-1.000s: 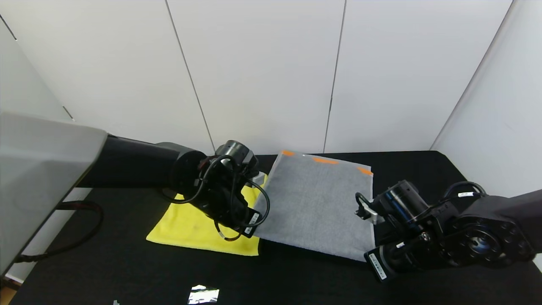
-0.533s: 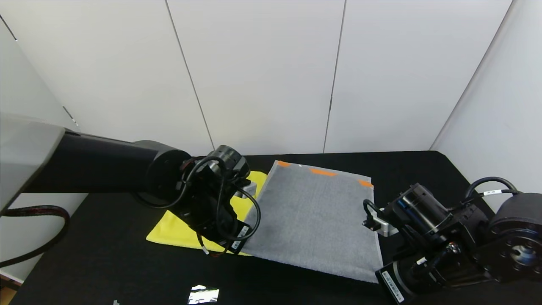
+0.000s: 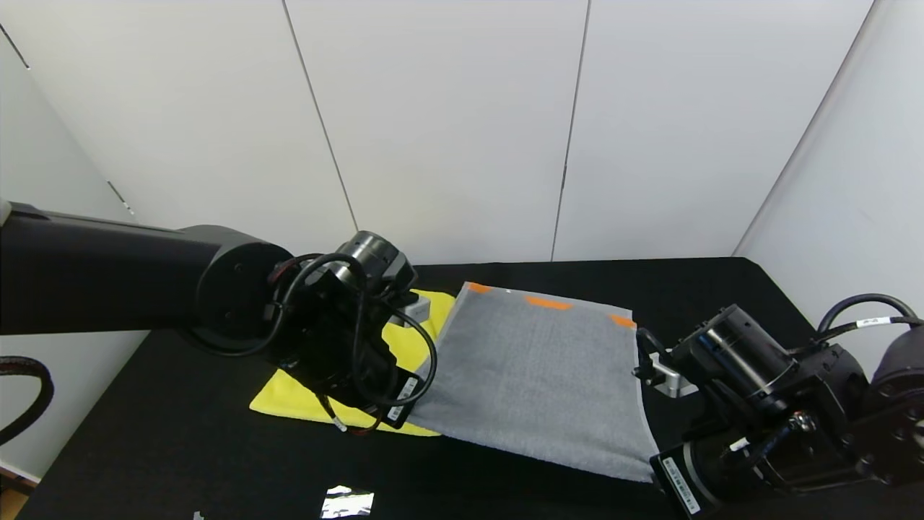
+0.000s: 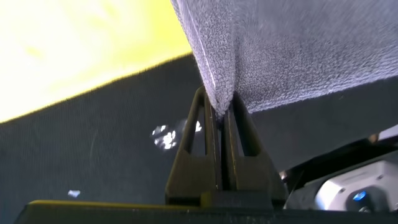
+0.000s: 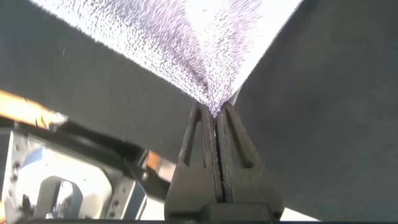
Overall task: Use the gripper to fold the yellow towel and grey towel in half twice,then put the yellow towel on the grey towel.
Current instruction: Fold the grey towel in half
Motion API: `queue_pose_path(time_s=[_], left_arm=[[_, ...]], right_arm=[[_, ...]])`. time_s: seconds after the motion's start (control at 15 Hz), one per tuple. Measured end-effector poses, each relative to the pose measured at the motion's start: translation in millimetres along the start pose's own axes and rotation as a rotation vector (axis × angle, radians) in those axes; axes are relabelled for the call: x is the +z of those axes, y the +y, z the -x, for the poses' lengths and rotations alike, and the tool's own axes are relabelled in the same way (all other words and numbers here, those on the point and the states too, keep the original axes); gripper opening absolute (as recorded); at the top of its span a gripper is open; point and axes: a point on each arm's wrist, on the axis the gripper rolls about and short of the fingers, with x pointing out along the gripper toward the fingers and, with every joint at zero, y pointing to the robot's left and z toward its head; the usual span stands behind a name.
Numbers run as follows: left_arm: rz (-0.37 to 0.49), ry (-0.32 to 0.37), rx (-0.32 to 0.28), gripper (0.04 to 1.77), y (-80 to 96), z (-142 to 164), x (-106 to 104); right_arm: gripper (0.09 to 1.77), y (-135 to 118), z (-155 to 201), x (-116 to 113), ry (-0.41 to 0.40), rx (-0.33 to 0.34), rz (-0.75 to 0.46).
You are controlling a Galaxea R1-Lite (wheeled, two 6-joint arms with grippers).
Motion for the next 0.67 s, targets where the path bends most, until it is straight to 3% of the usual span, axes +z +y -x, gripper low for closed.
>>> queue_pose_path(time_s=[0.33,0.67], left_arm=[[0.043,-0.124,-0.017,0.14,-4.5,5,40],[0.091,-0.194,-0.029,0.14,-7.4,-9,74]], right_arm=[[0.13,-23,6,19,-0.084,-0.045,-0.093],[0.13,-44,0,43,-0.162,-0.072,-0.168]])
